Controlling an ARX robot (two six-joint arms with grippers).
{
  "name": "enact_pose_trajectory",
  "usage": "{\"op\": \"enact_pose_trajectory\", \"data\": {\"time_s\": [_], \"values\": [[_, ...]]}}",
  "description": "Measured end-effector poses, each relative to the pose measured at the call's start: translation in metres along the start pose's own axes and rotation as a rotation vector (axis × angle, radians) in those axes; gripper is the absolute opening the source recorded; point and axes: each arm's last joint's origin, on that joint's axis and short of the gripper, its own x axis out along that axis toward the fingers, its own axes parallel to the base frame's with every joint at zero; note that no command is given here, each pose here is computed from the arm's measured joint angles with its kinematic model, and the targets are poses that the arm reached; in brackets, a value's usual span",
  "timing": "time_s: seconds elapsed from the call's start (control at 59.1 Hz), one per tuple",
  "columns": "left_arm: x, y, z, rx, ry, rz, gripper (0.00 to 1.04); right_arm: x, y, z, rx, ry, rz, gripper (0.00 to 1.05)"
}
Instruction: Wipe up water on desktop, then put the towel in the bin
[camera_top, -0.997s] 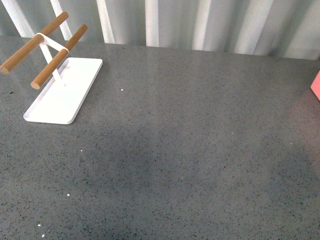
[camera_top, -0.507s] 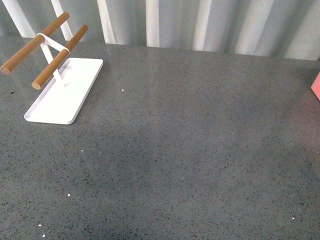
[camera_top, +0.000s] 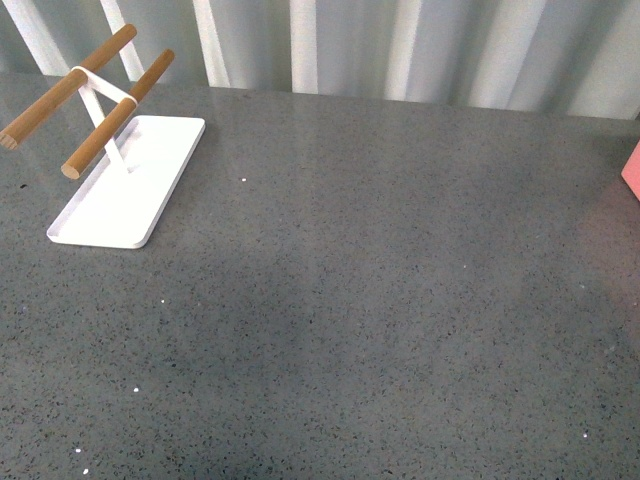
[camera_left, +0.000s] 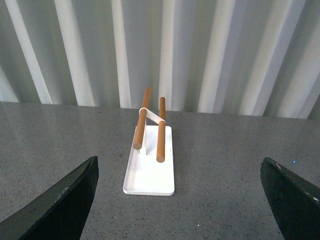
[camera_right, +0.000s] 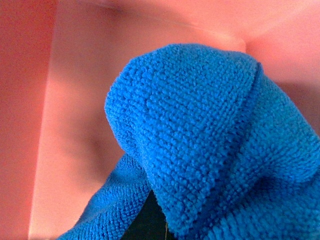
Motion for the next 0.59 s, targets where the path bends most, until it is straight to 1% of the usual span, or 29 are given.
{"op": "enact_pose_trajectory", "data": {"time_s": [0.034,0.101,0.135,0.22,0.254,0.304,0.372,0.44,0.473,0.592], "values": [[0.0,0.0,0.0,0.0,0.0,0.0,0.98,0.0001,-0.0002,-0.0003,-0.01,0.003,-0.004,0.08],[0.0,0.0,0.0,0.0,0.0,0.0,0.98,0.0001,-0.0013,-0.001,-0.018,0.012,-0.016,0.21],[0.0,0.0,0.0,0.0,0.0,0.0,0.98,0.0001,-0.0016,-0.0012,-0.018,0.013,-0.016,0.25],[0.0,0.0,0.0,0.0,0.0,0.0,0.98,-0.001,-0.0033,0.0004,-0.017,0.01,-0.024,0.39],[0.0,0.0,0.0,0.0,0.0,0.0,0.98,-0.0015,-0.004,0.001,-0.016,0.011,-0.028,0.43],[0.0,0.0,0.0,0.0,0.0,0.0,0.98,-0.0025,-0.0048,0.0027,-0.012,0.01,-0.029,0.52],[0.0,0.0,0.0,0.0,0.0,0.0,0.98,-0.0035,-0.0059,0.0038,-0.007,0.01,-0.029,0.61],[0.0,0.0,0.0,0.0,0.0,0.0,0.98,-0.005,-0.0073,0.0045,0.014,0.012,-0.021,0.71],[0.0,0.0,0.0,0.0,0.0,0.0,0.98,-0.0063,-0.0078,0.0056,0.031,0.01,-0.005,0.79],[0.0,0.0,0.0,0.0,0.0,0.0,0.98,-0.0095,-0.0072,0.007,0.093,0.006,0.034,0.96]]}}
